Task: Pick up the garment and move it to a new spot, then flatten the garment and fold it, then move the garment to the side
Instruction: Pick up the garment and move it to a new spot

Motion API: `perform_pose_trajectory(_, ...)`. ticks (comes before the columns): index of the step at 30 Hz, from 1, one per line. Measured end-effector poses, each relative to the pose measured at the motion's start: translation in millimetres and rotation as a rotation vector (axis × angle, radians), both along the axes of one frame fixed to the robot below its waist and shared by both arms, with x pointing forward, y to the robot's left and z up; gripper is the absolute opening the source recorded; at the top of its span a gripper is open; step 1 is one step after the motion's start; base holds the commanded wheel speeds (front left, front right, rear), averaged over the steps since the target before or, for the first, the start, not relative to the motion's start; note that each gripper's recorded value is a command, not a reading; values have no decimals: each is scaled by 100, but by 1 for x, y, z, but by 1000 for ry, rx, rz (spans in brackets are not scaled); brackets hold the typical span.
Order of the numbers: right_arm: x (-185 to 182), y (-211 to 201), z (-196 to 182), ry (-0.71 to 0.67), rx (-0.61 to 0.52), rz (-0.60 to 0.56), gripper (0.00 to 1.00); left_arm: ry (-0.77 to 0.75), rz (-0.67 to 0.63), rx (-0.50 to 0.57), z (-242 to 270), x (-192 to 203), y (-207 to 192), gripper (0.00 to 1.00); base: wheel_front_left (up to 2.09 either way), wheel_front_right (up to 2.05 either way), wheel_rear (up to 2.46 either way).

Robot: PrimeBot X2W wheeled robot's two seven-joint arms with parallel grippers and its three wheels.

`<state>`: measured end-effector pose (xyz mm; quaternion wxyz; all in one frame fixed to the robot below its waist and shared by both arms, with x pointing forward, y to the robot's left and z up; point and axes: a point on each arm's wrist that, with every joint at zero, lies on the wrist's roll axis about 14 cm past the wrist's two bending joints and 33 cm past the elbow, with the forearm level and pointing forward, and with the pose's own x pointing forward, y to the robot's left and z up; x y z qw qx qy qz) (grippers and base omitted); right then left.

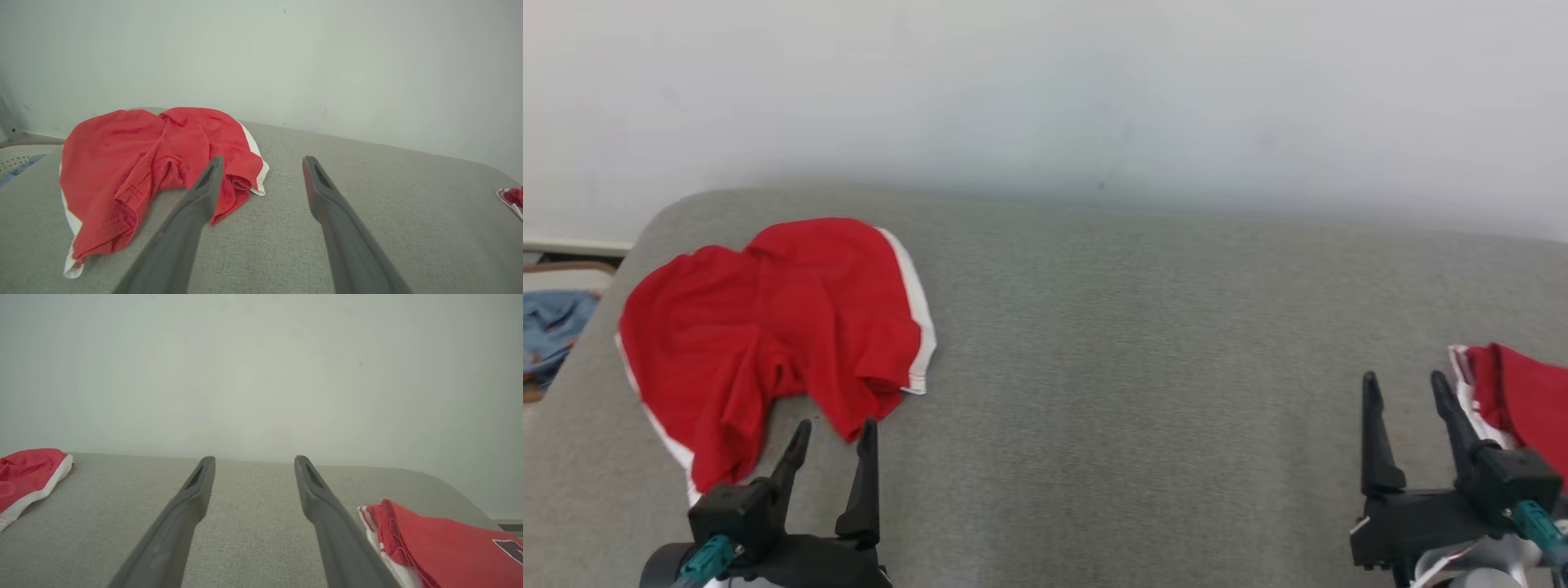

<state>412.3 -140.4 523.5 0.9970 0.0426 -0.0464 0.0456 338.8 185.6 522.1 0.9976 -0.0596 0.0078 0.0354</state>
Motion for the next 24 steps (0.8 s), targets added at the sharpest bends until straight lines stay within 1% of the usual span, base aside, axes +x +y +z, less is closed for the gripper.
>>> perform_pose_trajectory(1,5,19,3,-10,-6,55,100,-2,36,0,0,-6,11,100,0,0,0)
perform_pose_trajectory(3,10,39,8,-24,-5,113,100,0,73,-1,-1,-13,22,100,0,0,0)
perform_pose_trajectory(11,27,112,15,-42,-6,311,100,28,235,5,-10,-52,63,100,0,0,0)
perform_pose_trajectory(18,37,163,15,-39,-1,446,100,40,360,8,-12,-75,94,100,0,0,0)
perform_pose_trajectory(24,38,176,2,-6,-4,479,100,67,397,-6,-18,-81,101,100,0,0,0)
